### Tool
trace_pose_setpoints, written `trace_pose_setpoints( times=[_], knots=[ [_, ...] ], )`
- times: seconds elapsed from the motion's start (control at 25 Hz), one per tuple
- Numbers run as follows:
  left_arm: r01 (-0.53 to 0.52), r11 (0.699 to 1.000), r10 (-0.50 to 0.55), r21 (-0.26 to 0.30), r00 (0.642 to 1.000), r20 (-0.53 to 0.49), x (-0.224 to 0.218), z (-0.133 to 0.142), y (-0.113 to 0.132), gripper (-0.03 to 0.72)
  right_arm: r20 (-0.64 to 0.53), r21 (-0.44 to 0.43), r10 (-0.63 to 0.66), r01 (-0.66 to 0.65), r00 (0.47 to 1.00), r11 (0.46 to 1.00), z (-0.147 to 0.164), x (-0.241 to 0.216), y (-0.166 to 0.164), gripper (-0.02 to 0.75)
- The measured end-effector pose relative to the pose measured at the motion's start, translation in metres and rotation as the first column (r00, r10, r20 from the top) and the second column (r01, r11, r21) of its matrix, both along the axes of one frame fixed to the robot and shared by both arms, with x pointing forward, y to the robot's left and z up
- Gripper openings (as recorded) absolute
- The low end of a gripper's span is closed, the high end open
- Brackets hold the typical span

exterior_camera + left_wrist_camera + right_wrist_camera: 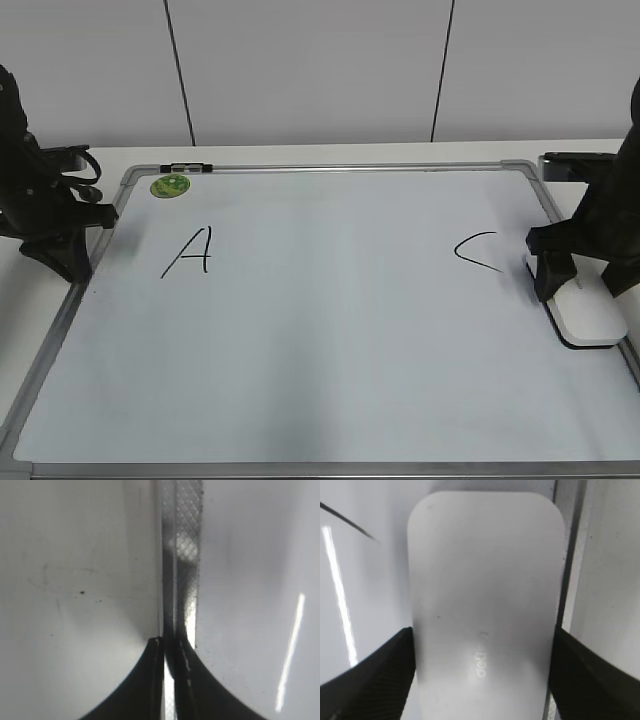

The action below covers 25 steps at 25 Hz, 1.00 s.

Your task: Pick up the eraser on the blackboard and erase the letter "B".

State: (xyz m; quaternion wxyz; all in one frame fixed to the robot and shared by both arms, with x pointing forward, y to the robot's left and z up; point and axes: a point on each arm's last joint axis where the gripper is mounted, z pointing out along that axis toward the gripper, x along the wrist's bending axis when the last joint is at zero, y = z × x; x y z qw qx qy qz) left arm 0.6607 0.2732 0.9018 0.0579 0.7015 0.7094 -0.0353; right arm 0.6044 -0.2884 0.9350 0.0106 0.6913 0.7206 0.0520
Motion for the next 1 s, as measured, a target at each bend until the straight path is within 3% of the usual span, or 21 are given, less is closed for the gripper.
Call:
trace_pose_setpoints(
  times=[0.32,0.56,0.64,0.84,1.0],
  knots=[
    [0.0,1.0,0.0,0.0,1.0,0.0,0.0,0.0,0.0,0.02,0.007,0.001,-0.003,0.003,1.0,1.0,0.005,0.003,0.0,0.64],
    [0.001,1.0,-0.001,0.002,1.0,0.0,0.0,0.0,0.0,0.046,0.022,0.005,0.002,-0.002,1.0,1.0,0.028,0.015,0.001,0.64],
    [0.009,1.0,-0.009,0.01,1.0,0.001,0.0,0.001,0.001,0.113,0.024,0.0,0.006,-0.006,1.0,1.0,0.034,0.018,0.0,0.64],
    [0.027,0.999,-0.028,0.031,0.999,0.023,-0.004,0.018,0.003,0.414,0.014,-0.017,0.018,-0.017,1.0,1.0,0.042,0.02,-0.001,0.64],
    [0.03,0.999,-0.032,0.03,0.998,0.049,-0.009,0.042,0.003,0.492,0.008,-0.024,0.022,-0.022,1.0,0.999,0.047,0.021,-0.002,0.636]
  ],
)
